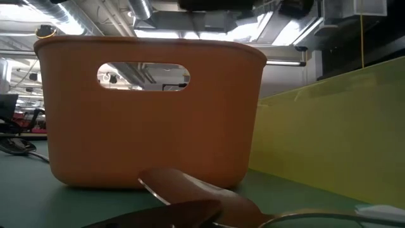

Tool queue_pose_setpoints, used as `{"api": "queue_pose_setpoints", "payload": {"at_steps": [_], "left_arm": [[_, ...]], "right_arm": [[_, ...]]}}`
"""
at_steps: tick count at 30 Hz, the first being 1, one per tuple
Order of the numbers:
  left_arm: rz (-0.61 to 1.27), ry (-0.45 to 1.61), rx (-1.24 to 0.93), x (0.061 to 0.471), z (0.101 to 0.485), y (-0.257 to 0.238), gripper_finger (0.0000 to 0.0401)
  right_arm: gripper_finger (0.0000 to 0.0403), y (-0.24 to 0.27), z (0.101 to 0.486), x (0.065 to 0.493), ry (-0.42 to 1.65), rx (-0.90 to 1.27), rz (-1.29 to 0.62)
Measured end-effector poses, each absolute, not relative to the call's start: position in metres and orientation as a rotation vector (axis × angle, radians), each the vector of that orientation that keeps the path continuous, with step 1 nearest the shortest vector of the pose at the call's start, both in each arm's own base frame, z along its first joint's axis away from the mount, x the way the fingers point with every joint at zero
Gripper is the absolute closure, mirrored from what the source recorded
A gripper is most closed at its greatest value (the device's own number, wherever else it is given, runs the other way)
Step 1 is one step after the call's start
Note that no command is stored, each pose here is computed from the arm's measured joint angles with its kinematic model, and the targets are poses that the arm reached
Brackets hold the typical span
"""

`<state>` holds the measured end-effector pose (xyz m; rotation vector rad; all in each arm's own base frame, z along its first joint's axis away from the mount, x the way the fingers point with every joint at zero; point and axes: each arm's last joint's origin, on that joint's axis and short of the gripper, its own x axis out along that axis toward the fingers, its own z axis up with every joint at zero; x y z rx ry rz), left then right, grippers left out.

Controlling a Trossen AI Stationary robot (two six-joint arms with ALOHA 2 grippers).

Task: Sort silverware by color (type)
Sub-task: Put the black spoon into the orange bin

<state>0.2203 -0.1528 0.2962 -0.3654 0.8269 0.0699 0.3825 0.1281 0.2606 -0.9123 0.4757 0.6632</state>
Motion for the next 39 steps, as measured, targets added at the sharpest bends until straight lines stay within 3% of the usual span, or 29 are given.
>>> {"api": "queue_pose_setpoints", "payload": {"at_steps": [21,39], "left_arm": [[0.076,0.822,-0.364,0.221,0.296,-0.152,0.029],[0.075,0.823,-0.364,0.221,0.296,-0.152,0.029]], "right_arm": [[0.0403,0.135,0.176,0.407,0.661,-0.922,0.763],[0.0402,0.135,0.169,0.409,0.675,-0.931,0.749]]}}
